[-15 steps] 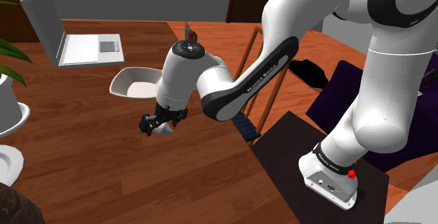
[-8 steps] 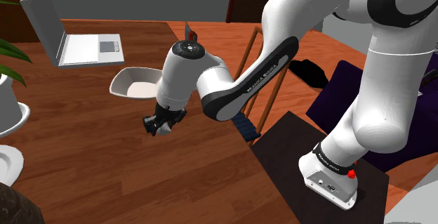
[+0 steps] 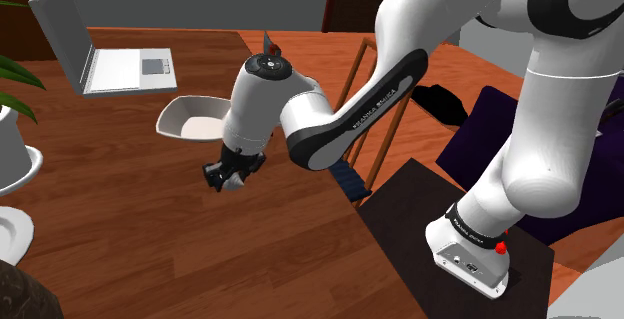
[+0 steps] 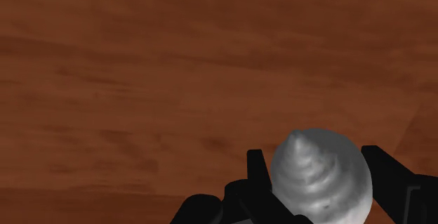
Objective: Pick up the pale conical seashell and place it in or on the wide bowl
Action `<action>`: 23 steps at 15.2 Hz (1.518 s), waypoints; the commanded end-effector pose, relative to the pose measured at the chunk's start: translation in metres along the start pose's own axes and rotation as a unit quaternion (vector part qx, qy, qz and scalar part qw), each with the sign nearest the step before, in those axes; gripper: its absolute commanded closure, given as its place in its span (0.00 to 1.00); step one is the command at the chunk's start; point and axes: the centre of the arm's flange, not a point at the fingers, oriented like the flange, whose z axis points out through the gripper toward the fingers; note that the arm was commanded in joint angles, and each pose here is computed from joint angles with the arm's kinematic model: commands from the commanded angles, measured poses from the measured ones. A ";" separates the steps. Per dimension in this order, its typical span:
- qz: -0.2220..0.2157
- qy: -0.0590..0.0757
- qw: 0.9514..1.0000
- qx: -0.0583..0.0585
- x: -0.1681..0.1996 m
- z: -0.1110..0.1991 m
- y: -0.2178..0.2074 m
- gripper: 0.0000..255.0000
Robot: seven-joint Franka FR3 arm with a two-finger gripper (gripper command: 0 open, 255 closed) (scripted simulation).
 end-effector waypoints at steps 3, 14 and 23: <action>0.000 0.000 1.000 0.000 0.004 -0.019 -0.003 1.00; 0.000 0.000 1.000 0.000 0.017 -0.076 -0.011 1.00; 0.000 0.000 1.000 0.000 0.038 -0.110 -0.014 1.00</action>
